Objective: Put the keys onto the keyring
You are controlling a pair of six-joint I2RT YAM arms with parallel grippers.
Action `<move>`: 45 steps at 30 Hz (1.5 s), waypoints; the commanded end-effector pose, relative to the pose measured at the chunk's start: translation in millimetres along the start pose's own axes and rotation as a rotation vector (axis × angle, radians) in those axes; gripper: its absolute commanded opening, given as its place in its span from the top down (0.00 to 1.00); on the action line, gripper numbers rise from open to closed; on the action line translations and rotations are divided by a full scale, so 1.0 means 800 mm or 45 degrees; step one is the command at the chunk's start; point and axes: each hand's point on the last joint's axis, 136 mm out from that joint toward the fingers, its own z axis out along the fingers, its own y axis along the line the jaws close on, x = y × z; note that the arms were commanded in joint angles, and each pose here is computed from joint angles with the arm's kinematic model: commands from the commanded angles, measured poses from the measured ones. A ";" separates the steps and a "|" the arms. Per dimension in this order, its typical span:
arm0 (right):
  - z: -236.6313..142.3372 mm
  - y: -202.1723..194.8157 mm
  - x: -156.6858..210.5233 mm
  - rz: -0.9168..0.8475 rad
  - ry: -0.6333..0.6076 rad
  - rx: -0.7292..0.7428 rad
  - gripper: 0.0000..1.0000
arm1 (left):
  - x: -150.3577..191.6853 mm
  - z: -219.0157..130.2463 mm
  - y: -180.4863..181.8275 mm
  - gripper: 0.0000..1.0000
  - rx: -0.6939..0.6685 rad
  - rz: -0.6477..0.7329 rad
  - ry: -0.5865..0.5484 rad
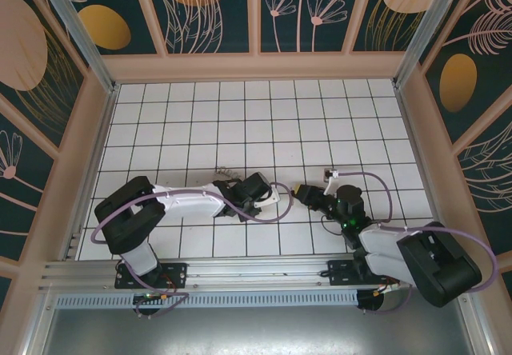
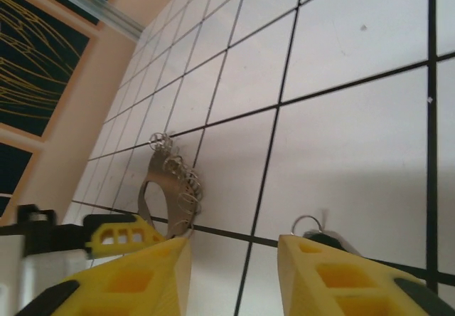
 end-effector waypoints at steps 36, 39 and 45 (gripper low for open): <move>-0.036 -0.028 0.014 -0.024 -0.039 0.076 0.65 | -0.069 -0.110 0.041 1.00 0.098 -0.211 -0.457; -0.035 -0.026 0.015 -0.021 -0.027 0.066 0.60 | -0.050 -0.094 0.025 0.93 0.160 -0.150 -0.357; -0.036 -0.029 0.020 -0.007 -0.023 0.070 0.37 | -0.011 -0.058 0.009 0.63 0.159 0.000 -0.140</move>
